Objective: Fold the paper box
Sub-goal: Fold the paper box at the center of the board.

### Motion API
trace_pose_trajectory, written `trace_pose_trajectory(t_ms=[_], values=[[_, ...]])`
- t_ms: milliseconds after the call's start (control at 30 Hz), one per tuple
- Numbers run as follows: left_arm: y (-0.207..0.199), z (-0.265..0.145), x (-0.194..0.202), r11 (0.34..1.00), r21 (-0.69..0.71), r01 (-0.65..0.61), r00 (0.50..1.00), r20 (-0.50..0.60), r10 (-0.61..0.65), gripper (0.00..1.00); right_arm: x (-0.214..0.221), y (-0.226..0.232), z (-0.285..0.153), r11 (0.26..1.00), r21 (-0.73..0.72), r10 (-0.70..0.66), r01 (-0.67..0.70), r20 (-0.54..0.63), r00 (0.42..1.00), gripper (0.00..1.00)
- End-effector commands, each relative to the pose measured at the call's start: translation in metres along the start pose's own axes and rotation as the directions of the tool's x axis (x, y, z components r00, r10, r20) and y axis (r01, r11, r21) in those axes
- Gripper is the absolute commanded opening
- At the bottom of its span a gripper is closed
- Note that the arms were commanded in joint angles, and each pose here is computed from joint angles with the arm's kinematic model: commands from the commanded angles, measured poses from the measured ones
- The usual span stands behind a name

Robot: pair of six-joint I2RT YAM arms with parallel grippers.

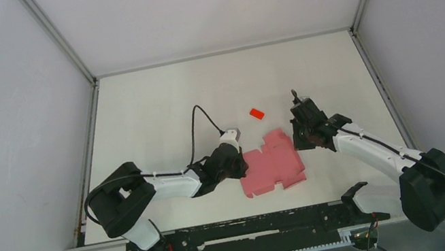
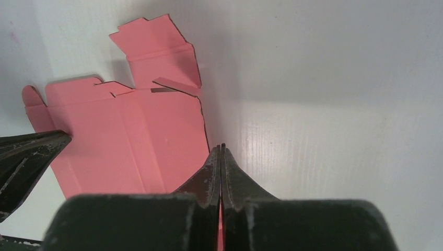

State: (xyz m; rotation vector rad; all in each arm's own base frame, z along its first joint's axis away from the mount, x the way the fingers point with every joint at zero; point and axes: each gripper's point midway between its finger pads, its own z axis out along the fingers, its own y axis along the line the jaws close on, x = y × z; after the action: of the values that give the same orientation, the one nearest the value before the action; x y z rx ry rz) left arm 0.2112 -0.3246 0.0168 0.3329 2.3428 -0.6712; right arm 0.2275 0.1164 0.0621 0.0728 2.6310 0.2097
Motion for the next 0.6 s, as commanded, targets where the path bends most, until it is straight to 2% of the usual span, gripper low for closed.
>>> trace_pose_trajectory(t_ms=[0, 467, 567], values=[[0.029, -0.002, 0.042, 0.995, -0.081, -0.053, 0.988, -0.147, 0.040, 0.06, -0.007, 0.010, -0.005, 0.999, -0.032, -0.023, 0.024, 0.037, 0.999, 0.01], [0.029, -0.002, 0.041, 0.995, -0.081, -0.056, 0.989, -0.145, 0.043, 0.06, 0.001, 0.031, -0.002, 0.996, -0.070, -0.062, 0.063, 0.017, 0.998, 0.01], [0.029, -0.002, 0.041, 0.995, -0.081, -0.057, 0.988, -0.147, 0.045, 0.06, -0.002, 0.032, -0.006, 0.995, -0.025, -0.091, 0.092, 0.034, 0.995, 0.01]])
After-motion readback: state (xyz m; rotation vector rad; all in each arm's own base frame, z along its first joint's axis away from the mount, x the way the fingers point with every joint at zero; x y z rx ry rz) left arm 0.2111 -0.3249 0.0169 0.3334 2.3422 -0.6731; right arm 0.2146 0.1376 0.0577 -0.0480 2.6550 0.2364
